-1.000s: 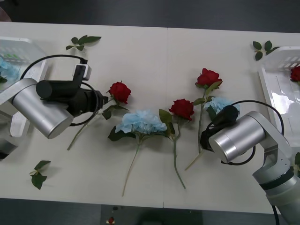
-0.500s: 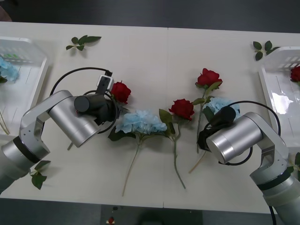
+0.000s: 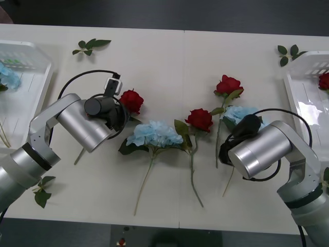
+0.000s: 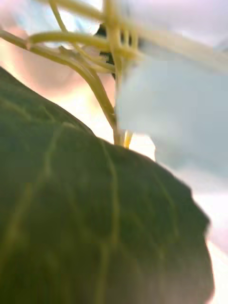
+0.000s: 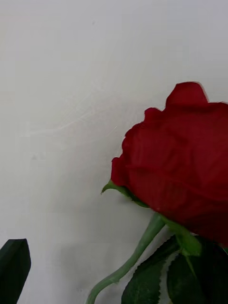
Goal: Put the red flowers into the right box and the blue flowers into the left box
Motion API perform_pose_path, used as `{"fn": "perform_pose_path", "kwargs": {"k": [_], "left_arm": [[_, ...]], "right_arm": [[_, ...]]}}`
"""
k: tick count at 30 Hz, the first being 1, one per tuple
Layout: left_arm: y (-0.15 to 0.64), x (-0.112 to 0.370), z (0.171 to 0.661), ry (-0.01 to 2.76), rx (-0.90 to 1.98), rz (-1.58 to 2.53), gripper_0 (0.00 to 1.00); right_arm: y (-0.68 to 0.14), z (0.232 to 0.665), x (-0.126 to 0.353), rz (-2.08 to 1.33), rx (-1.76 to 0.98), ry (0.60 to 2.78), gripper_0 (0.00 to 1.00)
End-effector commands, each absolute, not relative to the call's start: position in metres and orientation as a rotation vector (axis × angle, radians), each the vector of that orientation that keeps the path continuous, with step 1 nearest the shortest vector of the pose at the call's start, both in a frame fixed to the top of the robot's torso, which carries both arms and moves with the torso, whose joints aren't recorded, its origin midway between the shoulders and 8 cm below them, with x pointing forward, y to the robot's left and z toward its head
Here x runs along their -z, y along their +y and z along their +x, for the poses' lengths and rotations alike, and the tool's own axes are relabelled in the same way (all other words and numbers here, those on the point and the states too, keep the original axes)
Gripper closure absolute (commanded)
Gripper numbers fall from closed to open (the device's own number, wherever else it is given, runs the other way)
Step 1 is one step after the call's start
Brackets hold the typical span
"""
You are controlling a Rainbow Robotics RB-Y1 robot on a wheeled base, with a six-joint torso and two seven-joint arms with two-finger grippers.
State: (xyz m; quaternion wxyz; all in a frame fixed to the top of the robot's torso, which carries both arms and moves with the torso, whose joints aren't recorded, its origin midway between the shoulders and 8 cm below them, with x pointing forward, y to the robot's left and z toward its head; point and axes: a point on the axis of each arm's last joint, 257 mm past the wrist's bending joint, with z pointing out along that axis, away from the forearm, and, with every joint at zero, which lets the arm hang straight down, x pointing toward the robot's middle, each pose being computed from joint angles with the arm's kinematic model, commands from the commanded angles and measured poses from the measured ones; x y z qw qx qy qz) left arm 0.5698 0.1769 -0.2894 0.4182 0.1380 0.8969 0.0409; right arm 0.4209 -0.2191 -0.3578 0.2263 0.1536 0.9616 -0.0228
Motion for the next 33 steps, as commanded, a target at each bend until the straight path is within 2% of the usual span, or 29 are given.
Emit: {"fn": "perform_pose_path", "kwargs": {"k": [1,8,11,12,14,16,28,33], "left_arm": [[0.184,0.287,0.585,2.211,-0.105,0.375,0.0],[0.183,0.294,0.586,2.219,-0.065,0.36,0.02],[0.184,0.294,0.586,2.22,-0.064,0.358,0.47],[0.184,0.294,0.586,2.22,-0.064,0.358,0.58],[0.186,0.294,0.586,2.221,-0.067,0.356,0.97],[0.186,0.294,0.586,2.22,-0.068,0.357,1.0],[0.188,0.289,0.59,2.198,-0.065,0.362,1.0],[0.187,0.265,0.595,2.142,-0.05,0.377,1.0]], "right_arm": [[-0.23,0.421,0.307,0.36,0.077,2.584,1.0],[-0.24,0.404,0.258,0.33,0.01,2.545,1.0],[-0.238,0.398,0.237,0.301,-0.054,2.518,1.0],[-0.236,0.397,0.233,0.291,-0.07,2.513,1.0],[-0.231,0.394,0.217,0.225,-0.117,2.496,1.0],[-0.226,0.392,0.201,0.143,-0.152,2.477,1.0],[-0.197,0.382,0.114,-0.398,-0.379,2.262,1.0],[-0.173,0.377,0.082,-0.605,-0.547,2.109,1.0]]}}
